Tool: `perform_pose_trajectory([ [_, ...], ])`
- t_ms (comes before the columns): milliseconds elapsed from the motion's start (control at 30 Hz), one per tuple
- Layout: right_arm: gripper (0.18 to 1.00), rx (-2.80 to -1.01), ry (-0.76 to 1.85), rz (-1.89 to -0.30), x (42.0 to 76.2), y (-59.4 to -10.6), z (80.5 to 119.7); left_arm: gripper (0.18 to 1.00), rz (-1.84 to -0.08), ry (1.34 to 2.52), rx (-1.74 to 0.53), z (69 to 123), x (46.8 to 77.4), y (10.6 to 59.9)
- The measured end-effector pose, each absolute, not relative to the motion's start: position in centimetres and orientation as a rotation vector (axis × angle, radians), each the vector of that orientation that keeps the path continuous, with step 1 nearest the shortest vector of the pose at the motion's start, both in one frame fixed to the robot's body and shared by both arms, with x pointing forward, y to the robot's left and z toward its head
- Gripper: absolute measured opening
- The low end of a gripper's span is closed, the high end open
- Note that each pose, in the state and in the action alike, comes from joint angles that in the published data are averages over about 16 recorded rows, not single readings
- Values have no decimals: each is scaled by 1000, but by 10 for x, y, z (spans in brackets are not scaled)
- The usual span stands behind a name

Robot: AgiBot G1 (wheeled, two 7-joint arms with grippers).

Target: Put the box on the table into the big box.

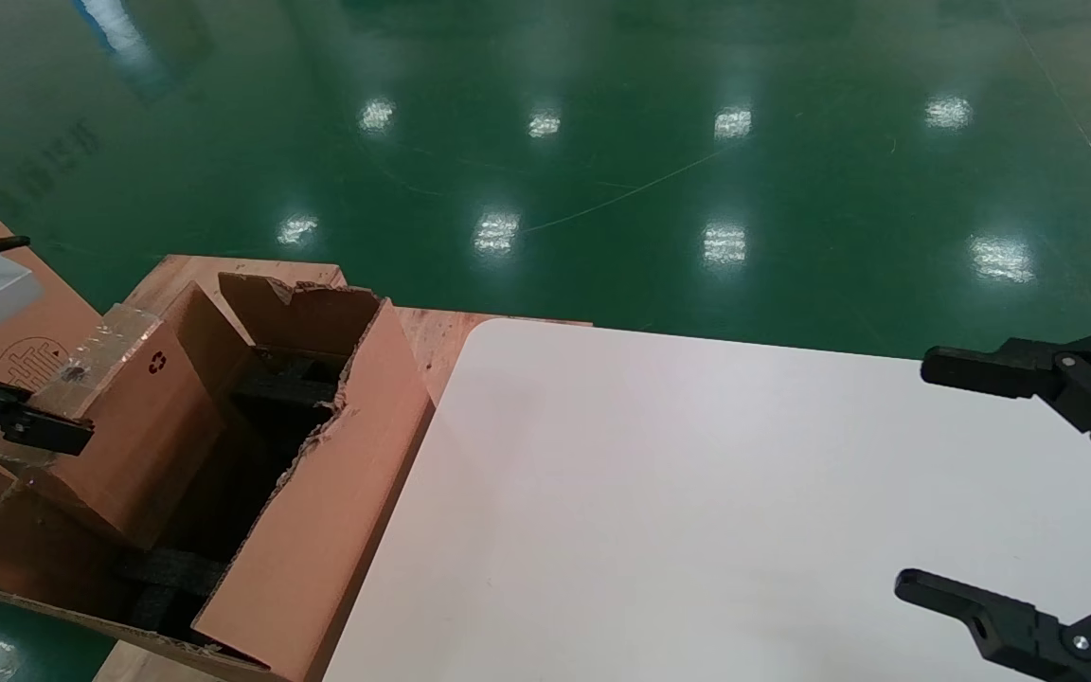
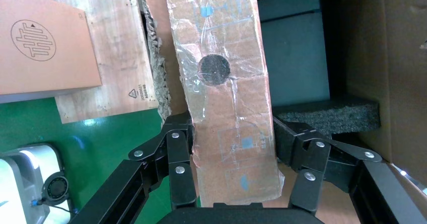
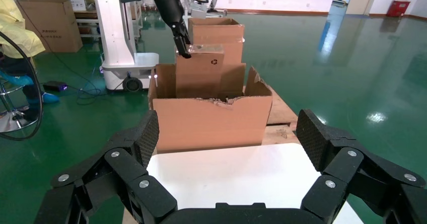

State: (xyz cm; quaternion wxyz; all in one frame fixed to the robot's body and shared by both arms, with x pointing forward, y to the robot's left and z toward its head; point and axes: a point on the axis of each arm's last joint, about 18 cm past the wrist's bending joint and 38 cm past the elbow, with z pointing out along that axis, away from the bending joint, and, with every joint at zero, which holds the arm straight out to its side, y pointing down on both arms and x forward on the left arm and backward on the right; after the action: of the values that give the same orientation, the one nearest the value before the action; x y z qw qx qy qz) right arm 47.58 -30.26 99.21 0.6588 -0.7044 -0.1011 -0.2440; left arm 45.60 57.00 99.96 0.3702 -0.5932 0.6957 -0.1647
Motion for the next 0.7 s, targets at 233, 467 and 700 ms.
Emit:
perform_pose_trajectory([
  [233, 1000, -1595, -229, -552, 476, -303, 992, 441, -427, 1763, -1509, 1000, 462, 574],
  [467, 1000, -1595, -229, -552, 476, -303, 992, 440, -435, 1740, -1496, 1000, 467, 578],
  [700, 1000, -1595, -229, -552, 476, -303, 992, 438, -429, 1731, -1501, 993, 471, 582],
])
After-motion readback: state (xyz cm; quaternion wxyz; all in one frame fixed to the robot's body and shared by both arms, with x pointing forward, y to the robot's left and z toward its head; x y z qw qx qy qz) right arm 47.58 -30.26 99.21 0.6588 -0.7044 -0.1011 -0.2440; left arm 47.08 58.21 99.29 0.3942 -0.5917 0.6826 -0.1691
